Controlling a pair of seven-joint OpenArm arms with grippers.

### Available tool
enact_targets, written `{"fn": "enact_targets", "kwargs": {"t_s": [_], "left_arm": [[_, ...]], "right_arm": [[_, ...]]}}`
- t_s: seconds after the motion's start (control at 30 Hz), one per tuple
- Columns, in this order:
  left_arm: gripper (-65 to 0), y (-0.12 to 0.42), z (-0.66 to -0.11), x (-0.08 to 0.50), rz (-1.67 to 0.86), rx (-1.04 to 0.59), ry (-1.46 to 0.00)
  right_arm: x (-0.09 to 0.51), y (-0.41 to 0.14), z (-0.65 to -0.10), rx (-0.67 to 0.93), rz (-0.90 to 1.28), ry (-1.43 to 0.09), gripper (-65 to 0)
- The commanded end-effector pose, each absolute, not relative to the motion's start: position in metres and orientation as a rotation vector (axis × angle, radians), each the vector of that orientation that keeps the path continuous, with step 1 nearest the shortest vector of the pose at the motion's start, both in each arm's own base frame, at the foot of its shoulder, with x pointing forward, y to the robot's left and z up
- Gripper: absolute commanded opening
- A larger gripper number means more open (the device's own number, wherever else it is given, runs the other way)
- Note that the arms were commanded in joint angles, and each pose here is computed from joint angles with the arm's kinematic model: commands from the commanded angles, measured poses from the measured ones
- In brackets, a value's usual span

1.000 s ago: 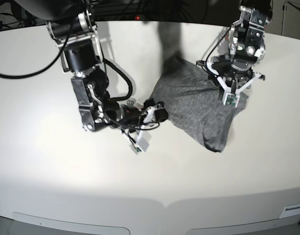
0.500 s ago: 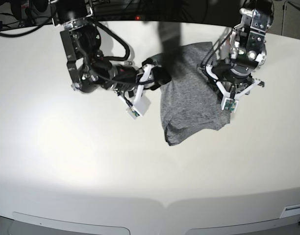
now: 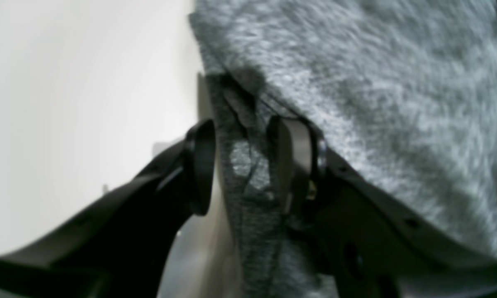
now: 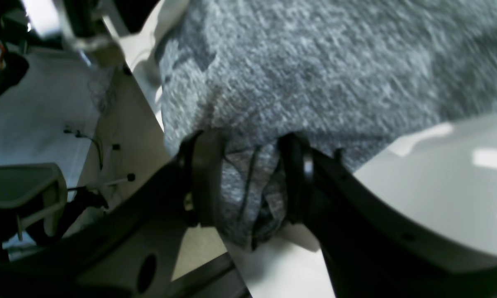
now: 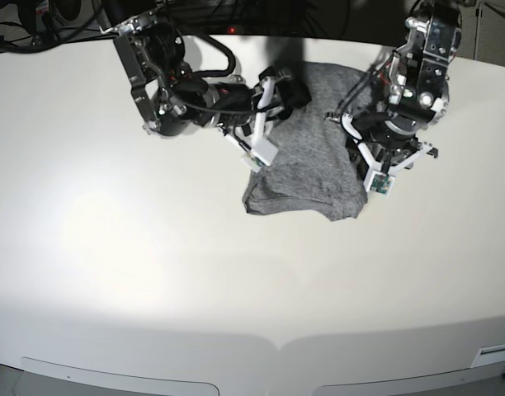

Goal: Fold the T-shirt properly
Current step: 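Move the right gripper to the shirt's edge and smooth it flat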

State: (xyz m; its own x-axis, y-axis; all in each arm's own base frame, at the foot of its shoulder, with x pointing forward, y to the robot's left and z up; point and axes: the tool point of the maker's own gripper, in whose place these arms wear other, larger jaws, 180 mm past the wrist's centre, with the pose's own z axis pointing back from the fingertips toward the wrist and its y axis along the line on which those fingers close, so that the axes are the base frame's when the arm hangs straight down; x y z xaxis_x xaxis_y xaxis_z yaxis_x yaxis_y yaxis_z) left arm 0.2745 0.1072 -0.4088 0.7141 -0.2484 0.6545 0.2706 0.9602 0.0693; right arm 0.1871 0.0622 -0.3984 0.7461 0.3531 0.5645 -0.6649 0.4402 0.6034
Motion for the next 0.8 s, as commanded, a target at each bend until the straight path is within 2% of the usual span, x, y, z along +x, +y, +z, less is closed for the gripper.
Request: {"fn": "enact_targets", "kwargs": {"t_s": [0.0, 0.23, 0.4, 0.77], "left_arm": [[-40.3, 0.106, -0.399, 0.283, -0.287, -0.034, -0.759], [-40.3, 0.119, -0.411, 0.27, -0.309, 0.039, -0.665], [-40.3, 0.12, -0.424, 0.251, -0.293, 0.021, -0.54], [-40.3, 0.116, -0.435, 0.231, -0.284, -0.014, -0.498]], "right_arm": [[0.195, 0.067, -0.386, 0.943, 0.654, -0.429, -40.5], [0.212, 0.046, -0.399, 0.814, 0.651, -0.471, -40.5], [0.221, 0.039, -0.397, 0.802, 0.626, -0.498, -40.5], [0.254, 0.041, -0.375, 0.786, 0.655, -0.586, -40.5]]}}
